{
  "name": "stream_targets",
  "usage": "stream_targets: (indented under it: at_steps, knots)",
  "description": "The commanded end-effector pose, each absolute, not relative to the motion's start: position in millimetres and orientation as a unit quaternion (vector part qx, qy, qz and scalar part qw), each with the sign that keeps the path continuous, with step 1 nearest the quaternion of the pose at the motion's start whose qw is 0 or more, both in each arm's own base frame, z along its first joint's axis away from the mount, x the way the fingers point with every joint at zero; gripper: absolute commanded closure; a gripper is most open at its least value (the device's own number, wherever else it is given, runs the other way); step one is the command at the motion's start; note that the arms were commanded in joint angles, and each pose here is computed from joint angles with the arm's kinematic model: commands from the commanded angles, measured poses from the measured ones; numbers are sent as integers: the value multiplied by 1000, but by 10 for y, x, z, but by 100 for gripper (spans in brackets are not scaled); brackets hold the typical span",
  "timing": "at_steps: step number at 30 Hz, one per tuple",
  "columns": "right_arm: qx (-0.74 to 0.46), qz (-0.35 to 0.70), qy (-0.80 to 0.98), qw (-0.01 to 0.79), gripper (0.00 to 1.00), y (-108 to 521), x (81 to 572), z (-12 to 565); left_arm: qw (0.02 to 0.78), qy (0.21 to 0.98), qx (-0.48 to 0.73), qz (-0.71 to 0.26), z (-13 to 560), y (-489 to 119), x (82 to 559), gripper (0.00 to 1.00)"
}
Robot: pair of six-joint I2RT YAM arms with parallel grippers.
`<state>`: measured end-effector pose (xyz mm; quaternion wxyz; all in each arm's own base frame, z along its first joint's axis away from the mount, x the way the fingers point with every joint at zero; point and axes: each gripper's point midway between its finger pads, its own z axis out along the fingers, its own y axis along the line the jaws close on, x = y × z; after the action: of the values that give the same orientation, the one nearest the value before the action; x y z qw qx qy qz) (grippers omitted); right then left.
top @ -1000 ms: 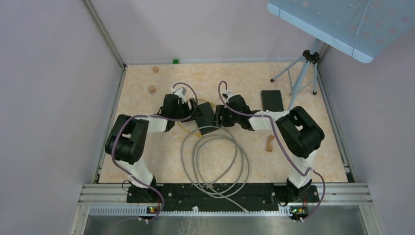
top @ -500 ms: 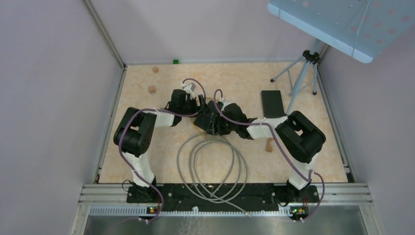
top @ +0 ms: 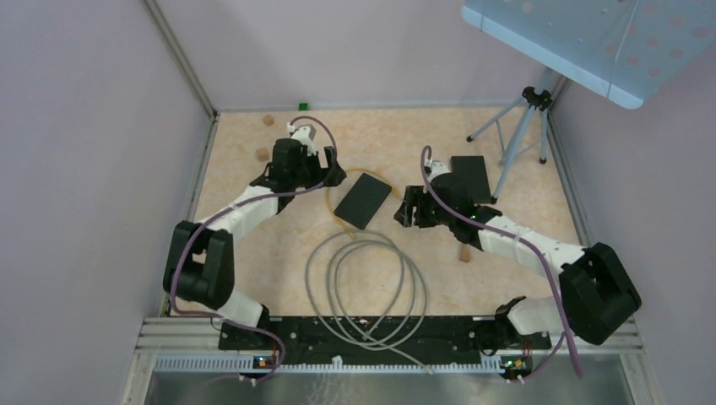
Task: Insert the plug into the switch port
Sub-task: Adjust the switch port at the center of the board, then move the connector to the center of the board.
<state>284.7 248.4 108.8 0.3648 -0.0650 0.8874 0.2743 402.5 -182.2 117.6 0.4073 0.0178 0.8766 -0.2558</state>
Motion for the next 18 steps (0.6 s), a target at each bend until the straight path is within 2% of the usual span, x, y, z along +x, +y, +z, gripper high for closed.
stream_targets:
  at_steps: [1,9,13,18]
  knots:
    - [-76,234,900,360,37,2201,2712,1069,471,857,12,-208,1774,-1566,3971,1]
    - [-75,251,899,351,33,2110,2479,1218,482,853,-11,-200,1943,-1320,3417,1]
    - [-56,244,908,336,33,2018,2364,1182,455,858,31,-237,1859,-1445,3105,1]
    - [-23,249,911,327,34,1939,2230,1204,427,875,63,-222,1695,-1677,2747,1]
